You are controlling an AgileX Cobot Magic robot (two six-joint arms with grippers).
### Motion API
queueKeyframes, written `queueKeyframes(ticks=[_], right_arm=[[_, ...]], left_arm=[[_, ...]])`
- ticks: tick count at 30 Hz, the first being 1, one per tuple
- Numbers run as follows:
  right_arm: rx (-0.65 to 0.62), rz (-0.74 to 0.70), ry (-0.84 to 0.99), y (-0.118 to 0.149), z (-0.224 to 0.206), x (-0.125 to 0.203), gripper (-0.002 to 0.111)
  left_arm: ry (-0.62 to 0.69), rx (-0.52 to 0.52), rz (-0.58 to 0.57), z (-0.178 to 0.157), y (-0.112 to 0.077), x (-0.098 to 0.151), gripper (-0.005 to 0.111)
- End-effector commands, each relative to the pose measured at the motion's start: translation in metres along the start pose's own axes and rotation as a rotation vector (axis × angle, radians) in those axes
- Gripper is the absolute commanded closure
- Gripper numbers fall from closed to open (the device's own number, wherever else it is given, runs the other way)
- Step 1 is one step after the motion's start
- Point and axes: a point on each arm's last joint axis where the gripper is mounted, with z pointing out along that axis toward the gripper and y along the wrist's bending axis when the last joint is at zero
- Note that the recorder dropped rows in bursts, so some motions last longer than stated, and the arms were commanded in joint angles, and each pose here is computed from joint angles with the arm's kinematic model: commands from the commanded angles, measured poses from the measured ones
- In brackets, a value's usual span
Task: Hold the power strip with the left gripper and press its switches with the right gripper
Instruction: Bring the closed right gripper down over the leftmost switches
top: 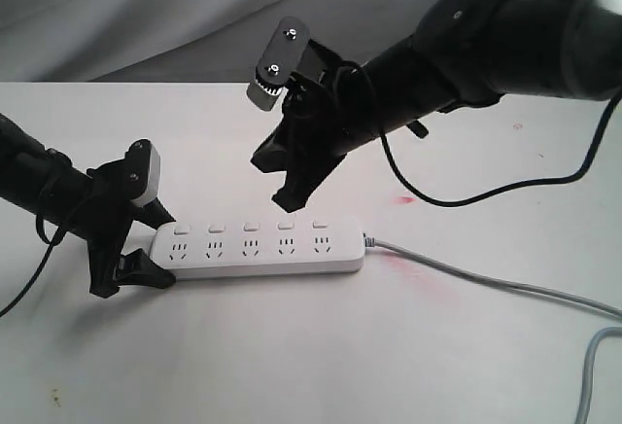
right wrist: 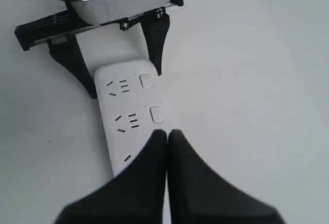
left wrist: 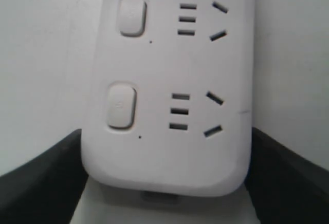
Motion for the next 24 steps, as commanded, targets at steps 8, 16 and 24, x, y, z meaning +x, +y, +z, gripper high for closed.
queueKeyframes(ticks=[8,16,24], right_arm=[[-0.15,-0.23,-0.128,-0.022,0.074,0.003,0.108],[-0.149,-0.224,-0.174,-0.032,0.109,-0.003,0.108],[-0.175,-0.179,-0.169,-0.025,0.129,0.006,0.074]], left_arm=[[-0.006,0.001,0.01,0.0,0.001,-0.003,0.037],[-0.006,0.001,0.01,0.0,0.001,-0.003,0.037],[-0.007,0.0,0.008,0.0,0.001,-0.003,0.037]])
